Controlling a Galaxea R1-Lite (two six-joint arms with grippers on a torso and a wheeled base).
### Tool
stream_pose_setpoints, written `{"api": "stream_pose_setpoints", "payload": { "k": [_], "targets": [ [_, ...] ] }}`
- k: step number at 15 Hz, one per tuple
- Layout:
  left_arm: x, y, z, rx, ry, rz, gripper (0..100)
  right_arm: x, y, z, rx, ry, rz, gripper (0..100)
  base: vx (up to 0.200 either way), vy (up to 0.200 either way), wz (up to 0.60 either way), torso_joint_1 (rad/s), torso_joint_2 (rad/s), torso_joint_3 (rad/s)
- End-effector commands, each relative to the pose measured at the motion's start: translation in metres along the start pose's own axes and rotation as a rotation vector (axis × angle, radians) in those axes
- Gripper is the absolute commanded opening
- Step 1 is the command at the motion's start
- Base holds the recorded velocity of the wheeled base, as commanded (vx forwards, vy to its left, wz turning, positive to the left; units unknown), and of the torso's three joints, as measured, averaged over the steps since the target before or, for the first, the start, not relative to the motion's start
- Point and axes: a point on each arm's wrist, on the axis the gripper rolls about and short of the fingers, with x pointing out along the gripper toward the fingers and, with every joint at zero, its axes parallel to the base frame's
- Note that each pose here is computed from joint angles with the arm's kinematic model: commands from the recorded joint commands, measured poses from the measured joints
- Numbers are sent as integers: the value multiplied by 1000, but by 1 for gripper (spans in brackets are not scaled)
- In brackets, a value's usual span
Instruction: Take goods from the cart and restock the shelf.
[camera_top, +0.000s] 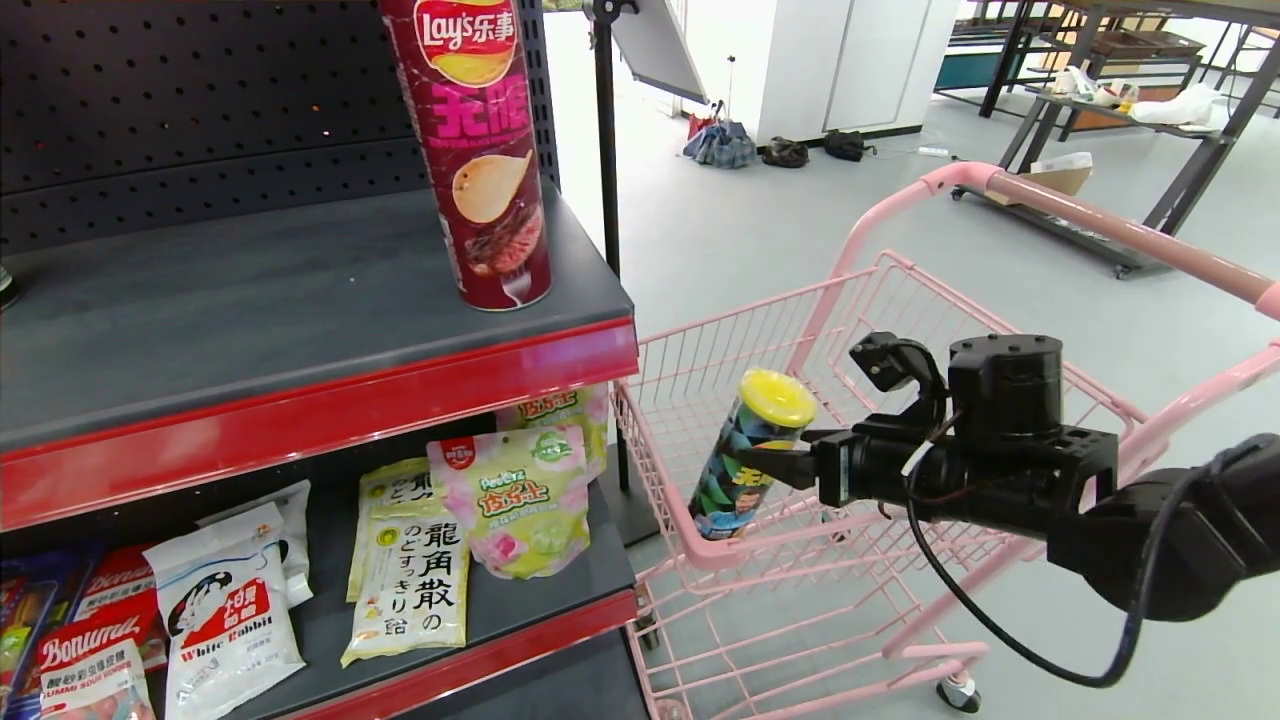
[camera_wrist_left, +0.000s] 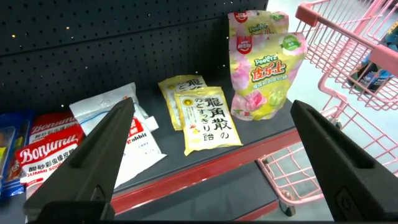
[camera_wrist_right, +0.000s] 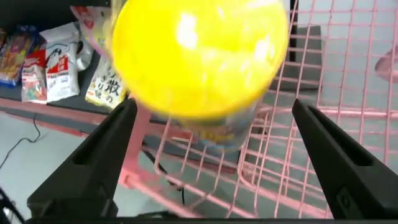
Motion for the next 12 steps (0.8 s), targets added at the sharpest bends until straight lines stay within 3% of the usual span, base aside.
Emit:
{"api": "stream_pose_setpoints", "payload": {
  "k": [1, 9, 10, 12],
  "targets": [
    [0, 0, 0, 0, 1, 1, 100, 22, -8, -4, 5, 15, -4, 100, 0, 0, 0, 0, 0, 0],
    [0, 0, 0, 0, 1, 1, 100, 48, -16, -8, 5, 10, -13, 100, 0, 0, 0, 0, 0, 0],
    [0, 0, 0, 0, 2, 1, 100, 49, -17, -9, 7, 12, -18, 0, 0, 0, 0, 0, 0, 0],
    [0, 0, 0, 0, 1, 1, 100, 49, -16, -10, 8, 15, -15, 0, 0, 0, 0, 0, 0, 0]
  ]
}}
